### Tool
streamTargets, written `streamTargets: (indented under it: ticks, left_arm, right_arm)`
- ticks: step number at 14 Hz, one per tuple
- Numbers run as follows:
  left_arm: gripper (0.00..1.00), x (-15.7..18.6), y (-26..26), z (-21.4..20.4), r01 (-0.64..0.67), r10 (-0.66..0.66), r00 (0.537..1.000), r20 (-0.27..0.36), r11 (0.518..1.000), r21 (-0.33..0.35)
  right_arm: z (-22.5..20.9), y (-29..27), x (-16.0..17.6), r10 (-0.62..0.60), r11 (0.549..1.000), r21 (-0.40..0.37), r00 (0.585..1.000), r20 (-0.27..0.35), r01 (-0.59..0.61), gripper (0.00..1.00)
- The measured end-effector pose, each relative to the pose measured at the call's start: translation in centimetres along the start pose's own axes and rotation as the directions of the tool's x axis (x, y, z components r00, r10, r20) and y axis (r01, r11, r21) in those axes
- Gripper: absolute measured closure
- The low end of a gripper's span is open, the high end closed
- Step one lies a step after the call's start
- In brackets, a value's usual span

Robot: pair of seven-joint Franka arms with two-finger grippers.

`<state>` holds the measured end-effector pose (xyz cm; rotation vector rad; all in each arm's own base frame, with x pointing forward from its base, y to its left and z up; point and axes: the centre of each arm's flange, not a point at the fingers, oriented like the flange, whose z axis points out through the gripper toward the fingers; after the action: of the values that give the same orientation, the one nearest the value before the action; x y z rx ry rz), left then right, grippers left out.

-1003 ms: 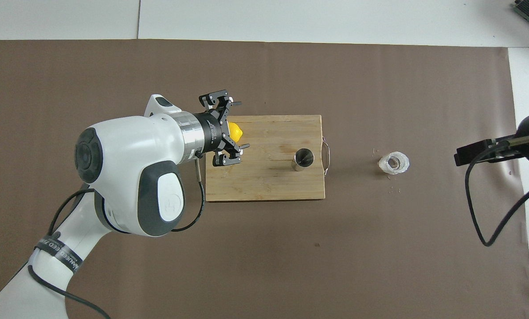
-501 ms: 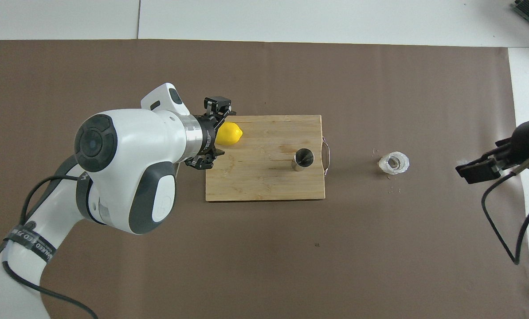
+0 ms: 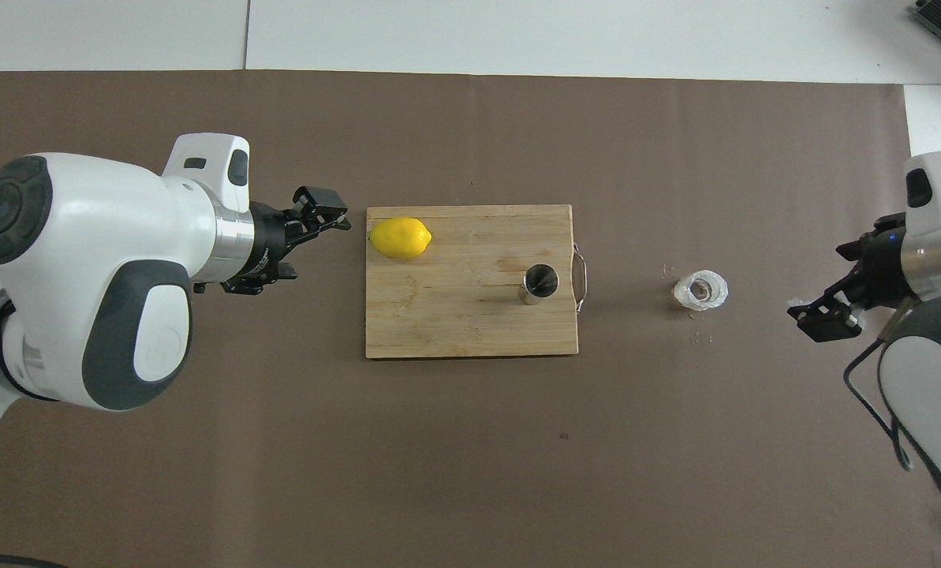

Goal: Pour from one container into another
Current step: 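Retract the left gripper while the right gripper reaches the clear glass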

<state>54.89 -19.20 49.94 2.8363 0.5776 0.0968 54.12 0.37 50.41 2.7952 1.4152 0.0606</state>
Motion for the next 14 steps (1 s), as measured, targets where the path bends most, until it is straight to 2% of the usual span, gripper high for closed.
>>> streamTargets:
  ticks: [2,4,9,11,14]
  left_arm:
    - [0.00,-0.1,-0.6,0.0,-0.113,0.114,0.993,-0.015,0.990,0.090]
    - [0.00,-0.3,-1.2,0.1,-0.247,0.249,0.969,0.010,0.956,0.158]
    - [0.00,2.0,-4.3,-3.0,-0.414,0.411,0.910,0.060,0.891,0.188]
    - [0.00,3.3,-5.8,-4.6,-0.413,0.410,0.910,0.060,0.890,0.191]
    - [0.00,4.4,-7.1,-6.5,-0.399,0.395,0.917,0.063,0.896,0.195]
  right_arm:
    - [2.9,0.9,0.1,-0.061,0.998,0.027,0.998,-0.023,0.062,0.00]
    - [6.3,2.5,-0.8,-0.125,0.989,0.074,0.991,-0.058,0.129,0.00]
    - [13.0,4.7,-1.1,-0.292,0.948,0.067,0.935,-0.204,0.310,0.00]
    - [15.0,4.7,-1.0,-0.331,0.932,0.062,0.911,-0.248,0.356,0.00]
    - [17.1,4.2,-1.3,-0.363,0.918,0.060,0.891,-0.273,0.392,0.00]
